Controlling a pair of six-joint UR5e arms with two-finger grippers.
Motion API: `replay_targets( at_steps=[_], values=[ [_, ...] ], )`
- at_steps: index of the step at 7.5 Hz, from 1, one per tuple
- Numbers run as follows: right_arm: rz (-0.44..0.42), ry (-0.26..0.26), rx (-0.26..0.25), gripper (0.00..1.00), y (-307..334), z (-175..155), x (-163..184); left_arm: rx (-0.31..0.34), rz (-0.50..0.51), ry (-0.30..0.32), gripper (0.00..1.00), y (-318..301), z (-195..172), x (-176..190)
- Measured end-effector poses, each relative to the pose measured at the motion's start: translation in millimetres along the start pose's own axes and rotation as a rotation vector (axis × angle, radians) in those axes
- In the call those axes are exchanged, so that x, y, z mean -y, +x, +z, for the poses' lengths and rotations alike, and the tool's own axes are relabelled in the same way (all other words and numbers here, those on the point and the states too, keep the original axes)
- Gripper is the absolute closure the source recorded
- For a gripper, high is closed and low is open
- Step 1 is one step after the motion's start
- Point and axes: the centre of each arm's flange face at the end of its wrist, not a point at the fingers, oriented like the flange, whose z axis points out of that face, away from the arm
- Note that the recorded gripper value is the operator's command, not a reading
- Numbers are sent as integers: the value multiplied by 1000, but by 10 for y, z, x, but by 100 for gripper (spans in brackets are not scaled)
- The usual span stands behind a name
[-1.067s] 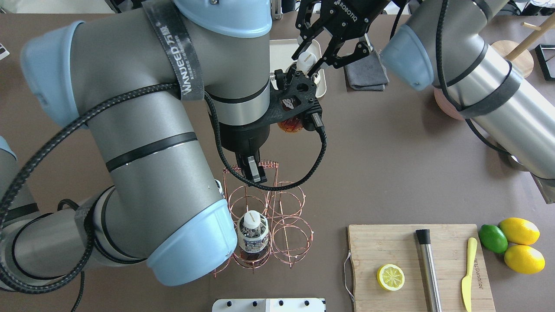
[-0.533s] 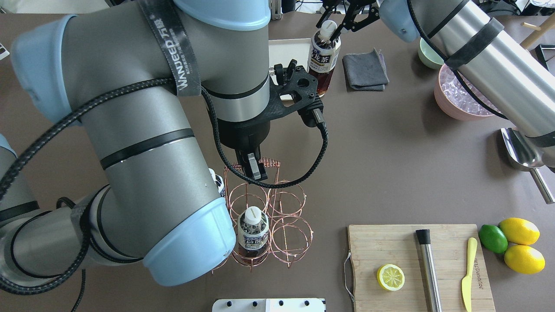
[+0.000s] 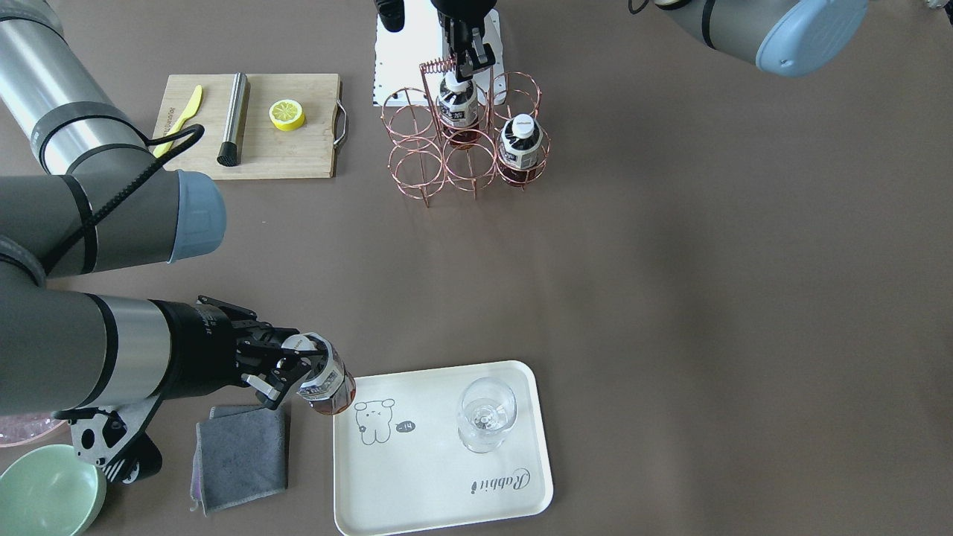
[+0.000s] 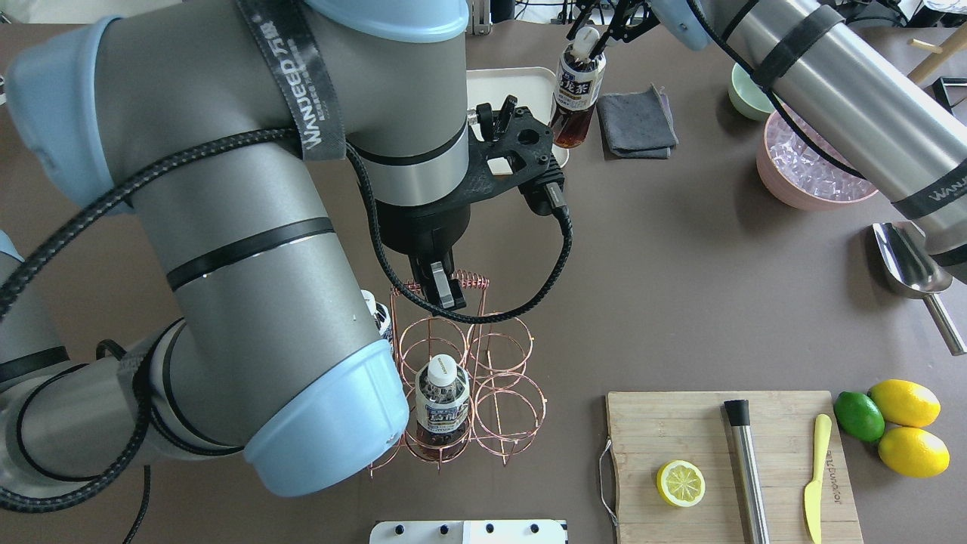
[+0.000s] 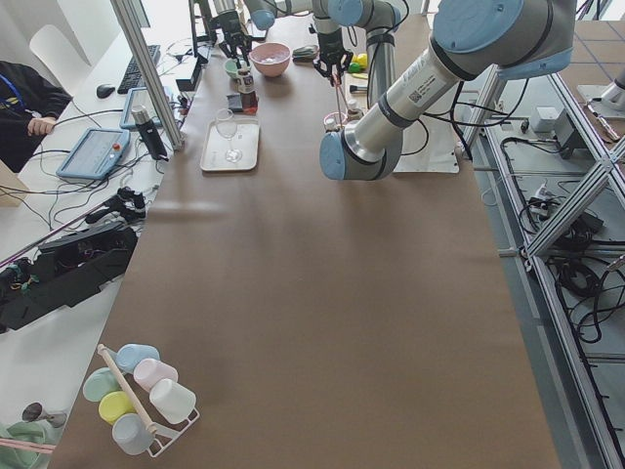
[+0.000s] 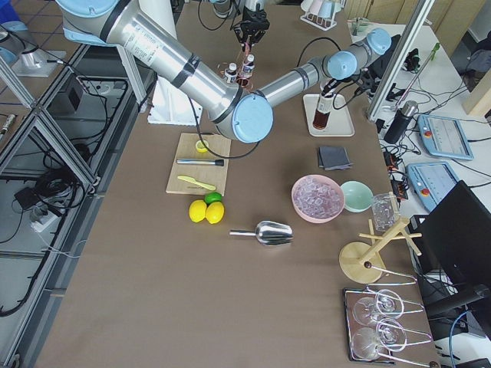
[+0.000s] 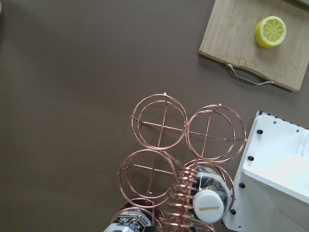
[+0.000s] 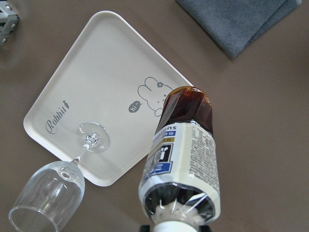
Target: Take tea from basket to plate
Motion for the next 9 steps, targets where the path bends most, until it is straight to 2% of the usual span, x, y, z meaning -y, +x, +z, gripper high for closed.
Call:
replay_targets(
  at_steps=[2,6,9],
  values=[
    [-39,26,3,100,-233,92,86,7,-5,8,100,-8,-115,10],
    [-216,127,6,100,-521,625,-289,34,-41,19,100,-168,-379,-57],
    [-278,162,6,100,-604,661,-381,81,-71,24,100,-518,-809,-363]
  ],
)
